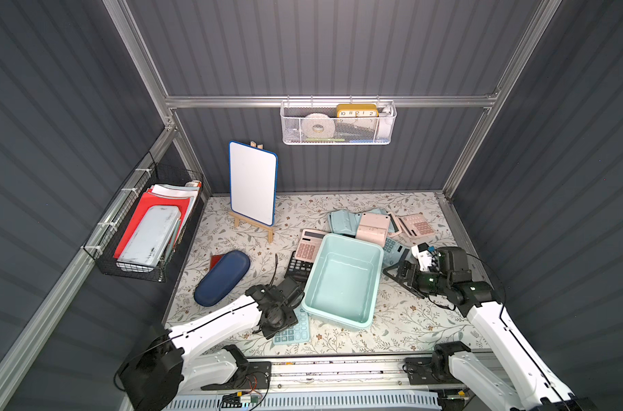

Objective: Put the calculator in the storage box
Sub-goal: Adjust the calculator at the center of the board.

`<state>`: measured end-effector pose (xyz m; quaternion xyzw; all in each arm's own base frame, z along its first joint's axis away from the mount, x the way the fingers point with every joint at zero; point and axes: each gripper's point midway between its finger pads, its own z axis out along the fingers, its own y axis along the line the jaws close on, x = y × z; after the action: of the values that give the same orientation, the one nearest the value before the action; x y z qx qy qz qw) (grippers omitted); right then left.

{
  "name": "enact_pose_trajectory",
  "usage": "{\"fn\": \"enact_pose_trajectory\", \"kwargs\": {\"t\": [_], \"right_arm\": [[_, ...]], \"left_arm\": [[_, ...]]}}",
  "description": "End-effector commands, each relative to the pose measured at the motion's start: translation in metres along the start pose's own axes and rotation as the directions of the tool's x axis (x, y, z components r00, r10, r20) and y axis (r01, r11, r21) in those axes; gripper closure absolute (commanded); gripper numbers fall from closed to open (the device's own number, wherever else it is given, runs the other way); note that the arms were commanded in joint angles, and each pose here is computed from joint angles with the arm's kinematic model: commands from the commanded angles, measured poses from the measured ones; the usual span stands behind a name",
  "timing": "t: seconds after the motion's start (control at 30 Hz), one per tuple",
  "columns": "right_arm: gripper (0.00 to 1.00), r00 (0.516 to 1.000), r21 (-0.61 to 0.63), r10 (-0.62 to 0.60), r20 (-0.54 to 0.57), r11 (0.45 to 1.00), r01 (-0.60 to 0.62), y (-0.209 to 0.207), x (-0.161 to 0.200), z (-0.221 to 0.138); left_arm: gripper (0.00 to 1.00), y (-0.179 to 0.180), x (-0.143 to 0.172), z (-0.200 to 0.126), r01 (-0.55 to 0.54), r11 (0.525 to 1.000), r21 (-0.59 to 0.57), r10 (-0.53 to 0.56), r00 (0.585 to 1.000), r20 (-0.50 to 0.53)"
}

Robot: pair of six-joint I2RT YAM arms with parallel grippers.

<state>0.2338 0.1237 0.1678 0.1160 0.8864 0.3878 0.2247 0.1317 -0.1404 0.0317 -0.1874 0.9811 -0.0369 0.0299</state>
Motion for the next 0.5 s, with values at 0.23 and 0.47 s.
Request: {"fn": "enact_pose_trajectory", "kwargs": {"t": [0.23,0.47], "right_arm": [[0.03,1.0,0.001,-0.015,-0.007,1.0,0.015,0.0,0.0,0.001],[0.03,1.0,-0.001,-0.015,-0.011,1.0,0.015,0.002,0.0,0.0]], "left_arm": [[0.45,0.018,-0.012,0.019,0.056,0.986,-0.16,-0.043,0.996,0.081],[0.44,0.018,-0.04,0.007,0.117,0.981,-0.152,-0.086,0.977,0.196]]}}
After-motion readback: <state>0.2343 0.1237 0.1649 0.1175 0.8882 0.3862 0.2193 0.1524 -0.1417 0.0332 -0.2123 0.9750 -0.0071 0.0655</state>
